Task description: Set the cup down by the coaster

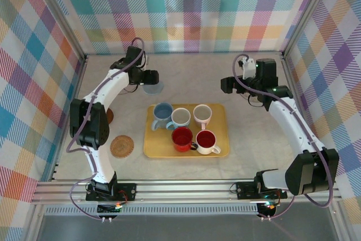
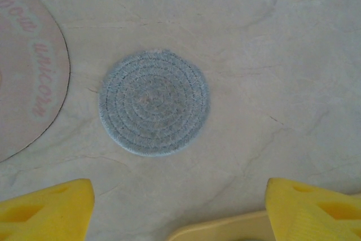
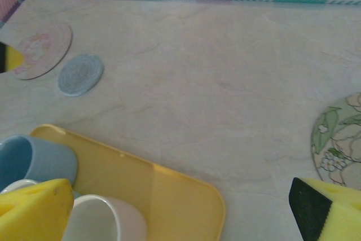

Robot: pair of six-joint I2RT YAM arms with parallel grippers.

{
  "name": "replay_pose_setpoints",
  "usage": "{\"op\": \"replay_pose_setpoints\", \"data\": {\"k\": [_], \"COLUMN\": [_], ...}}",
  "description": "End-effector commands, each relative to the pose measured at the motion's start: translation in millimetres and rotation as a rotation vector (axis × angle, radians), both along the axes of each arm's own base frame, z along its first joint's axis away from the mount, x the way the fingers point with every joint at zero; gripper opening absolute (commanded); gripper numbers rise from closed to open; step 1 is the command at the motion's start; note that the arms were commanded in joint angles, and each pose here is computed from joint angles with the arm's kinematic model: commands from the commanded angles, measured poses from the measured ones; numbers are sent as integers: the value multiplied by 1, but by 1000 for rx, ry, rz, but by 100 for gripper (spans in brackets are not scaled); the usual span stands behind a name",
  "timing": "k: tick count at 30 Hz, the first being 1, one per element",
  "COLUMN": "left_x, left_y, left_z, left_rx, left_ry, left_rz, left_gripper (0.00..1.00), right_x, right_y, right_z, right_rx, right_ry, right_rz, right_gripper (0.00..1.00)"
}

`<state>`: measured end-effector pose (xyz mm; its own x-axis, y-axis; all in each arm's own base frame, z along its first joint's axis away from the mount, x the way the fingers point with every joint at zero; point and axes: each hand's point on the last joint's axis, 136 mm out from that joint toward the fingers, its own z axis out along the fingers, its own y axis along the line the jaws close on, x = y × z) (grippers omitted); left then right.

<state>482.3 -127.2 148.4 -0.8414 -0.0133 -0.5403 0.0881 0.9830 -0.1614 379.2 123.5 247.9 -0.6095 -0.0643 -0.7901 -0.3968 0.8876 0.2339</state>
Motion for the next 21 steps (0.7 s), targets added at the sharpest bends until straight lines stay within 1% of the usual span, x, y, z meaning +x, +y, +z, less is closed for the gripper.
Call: {"op": "replay_pose_setpoints", "data": {"k": [1,5,10,12,13,15,18,21], "left_x": [6,20,32,35,35,36,39,43], "left_y": [-3,-2,2,5,5,8,12,13], "left_z": [-5,-19,-36,-45,-49,-59,-69,-79], "left_rx": [5,24,67,87,94,112,141,142], "left_ry": [34,44,63,74,82,102,122,127], "left_rz": [20,39,57,67,68,74,100,119], "left_gripper": [71,50,38,31,27,14,0,0], "right_x": [-4,-4,-2,-2,-2,-1,-1,-1], "right_y": [18,30,40,44,46,47,47,49], "right_z": [7,0,-4,-4,-3,-3,-4,-3], "right_rx": [39,44,49,47,46,42,48,51], "right_ry": [17,24,34,30,27,22,21,19], "right_rz": [67,100,121,129,130,129,120,125], "right_gripper": [99,99,98,99,99,99,99,99]}}
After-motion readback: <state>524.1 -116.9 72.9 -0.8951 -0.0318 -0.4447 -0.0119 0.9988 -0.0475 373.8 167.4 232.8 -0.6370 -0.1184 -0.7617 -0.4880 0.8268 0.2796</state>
